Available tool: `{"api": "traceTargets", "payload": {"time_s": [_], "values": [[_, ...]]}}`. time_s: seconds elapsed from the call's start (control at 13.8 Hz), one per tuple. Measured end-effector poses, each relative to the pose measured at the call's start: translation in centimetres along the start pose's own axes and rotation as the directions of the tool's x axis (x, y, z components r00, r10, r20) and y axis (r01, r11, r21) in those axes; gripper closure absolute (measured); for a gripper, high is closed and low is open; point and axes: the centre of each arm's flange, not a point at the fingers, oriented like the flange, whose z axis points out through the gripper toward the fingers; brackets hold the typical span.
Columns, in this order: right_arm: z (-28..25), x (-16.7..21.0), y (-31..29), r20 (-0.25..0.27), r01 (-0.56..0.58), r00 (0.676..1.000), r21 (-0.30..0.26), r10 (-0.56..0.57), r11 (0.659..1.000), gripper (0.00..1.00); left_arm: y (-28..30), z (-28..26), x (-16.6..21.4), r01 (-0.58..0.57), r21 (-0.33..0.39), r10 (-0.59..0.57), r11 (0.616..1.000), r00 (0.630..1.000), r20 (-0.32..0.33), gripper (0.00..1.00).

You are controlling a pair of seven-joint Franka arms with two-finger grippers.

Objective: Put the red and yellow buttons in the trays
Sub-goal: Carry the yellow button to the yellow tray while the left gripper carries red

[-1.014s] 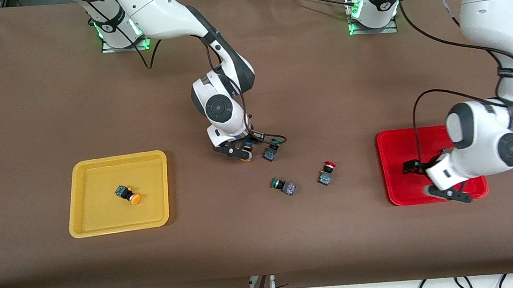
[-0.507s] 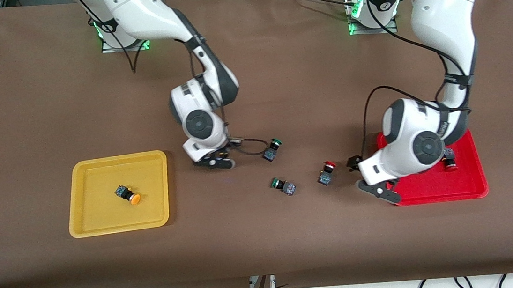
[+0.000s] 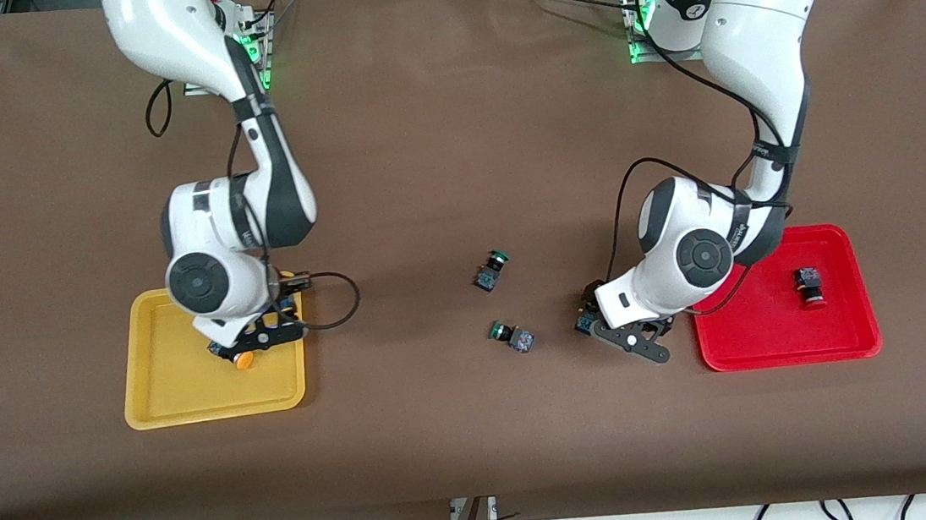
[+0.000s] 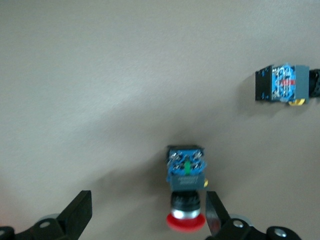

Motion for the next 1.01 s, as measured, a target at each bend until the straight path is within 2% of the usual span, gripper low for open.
{"api": "traceTargets", "payload": {"time_s": [0.29, 0.43, 0.58, 0.65, 0.72, 0.94, 1.01], "values": [[3.3, 0.7, 4.0, 0.004, -0.006, 1.000, 0.000, 0.006, 1.000, 0.67, 2.2, 2.4, 0.4, 0.007, 0.004, -0.007, 1.000, 0.999, -0.032, 0.00], [4.4, 1.0, 4.1, -0.001, -0.029, 1.000, 0.026, 0.029, 0.999, 0.67, 2.2, 2.9, 0.4, 0.009, 0.005, -0.009, 1.000, 0.999, -0.036, 0.00], [5.6, 1.3, 3.8, -0.004, -0.060, 0.998, 0.074, 0.060, 0.995, 0.67, 2.1, 2.9, 0.4, 0.012, 0.007, -0.011, 1.000, 0.999, -0.035, 0.05], [6.2, 1.5, 3.7, -0.003, -0.069, 0.998, 0.085, 0.069, 0.994, 0.67, 2.1, 3.0, 0.4, 0.014, 0.007, -0.014, 1.000, 0.999, -0.034, 0.14], [6.6, 1.6, 3.7, -0.005, -0.073, 0.997, 0.088, 0.074, 0.993, 0.61, 2.2, 3.0, 0.3, 0.024, 0.007, -0.023, 1.000, 0.999, -0.033, 0.27], [6.6, 1.7, 3.9, -0.015, -0.076, 0.997, 0.089, 0.078, 0.993, 0.32, 2.4, 3.2, 0.3, 0.061, 0.005, -0.061, 0.998, 0.998, -0.031, 0.58], [6.3, 1.8, 3.9, -0.020, -0.075, 0.997, 0.089, 0.077, 0.993, 0.21, 2.4, 3.2, 0.3, 0.066, 0.005, -0.066, 0.998, 0.997, -0.031, 0.59]]}}
